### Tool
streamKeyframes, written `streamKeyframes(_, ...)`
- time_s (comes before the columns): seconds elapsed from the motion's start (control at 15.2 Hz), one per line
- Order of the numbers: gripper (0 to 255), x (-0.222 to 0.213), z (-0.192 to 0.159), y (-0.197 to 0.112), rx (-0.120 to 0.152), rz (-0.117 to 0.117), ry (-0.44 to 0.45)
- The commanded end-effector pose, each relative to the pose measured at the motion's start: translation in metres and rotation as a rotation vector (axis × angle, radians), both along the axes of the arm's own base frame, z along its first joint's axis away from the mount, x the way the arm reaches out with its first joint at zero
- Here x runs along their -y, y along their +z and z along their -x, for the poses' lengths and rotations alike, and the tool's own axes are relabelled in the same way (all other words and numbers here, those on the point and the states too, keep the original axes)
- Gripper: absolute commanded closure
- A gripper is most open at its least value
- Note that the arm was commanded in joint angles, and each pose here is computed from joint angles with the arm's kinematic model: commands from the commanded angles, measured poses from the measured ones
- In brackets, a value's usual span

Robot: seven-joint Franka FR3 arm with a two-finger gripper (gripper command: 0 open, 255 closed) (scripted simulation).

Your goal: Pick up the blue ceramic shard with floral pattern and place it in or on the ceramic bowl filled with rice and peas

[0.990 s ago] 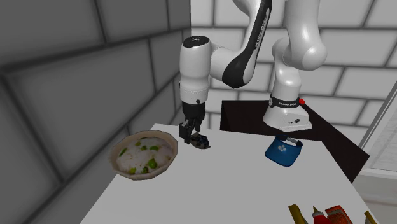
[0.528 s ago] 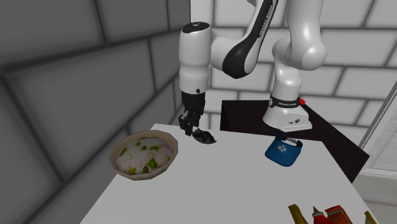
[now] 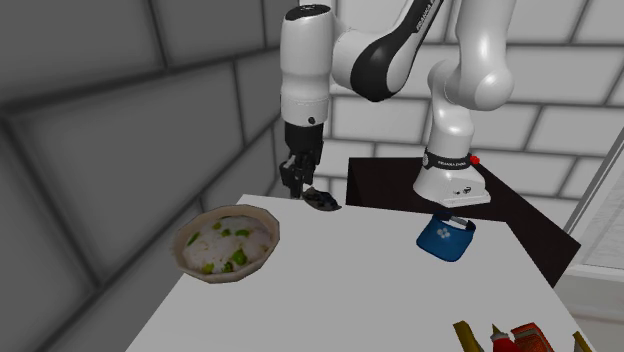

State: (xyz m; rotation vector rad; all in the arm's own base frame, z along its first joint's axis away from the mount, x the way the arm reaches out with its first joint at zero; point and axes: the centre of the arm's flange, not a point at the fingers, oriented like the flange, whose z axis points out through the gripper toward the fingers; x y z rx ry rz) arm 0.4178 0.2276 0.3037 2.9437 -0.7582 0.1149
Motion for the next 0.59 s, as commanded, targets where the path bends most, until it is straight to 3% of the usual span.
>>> streamKeyframes(0.0,255,0.0,0.0,0.012,-0.001,0.0,0.0)
streamKeyframes(0.53,255,0.0,0.0,0.054,-0.001,0.0,0.0)
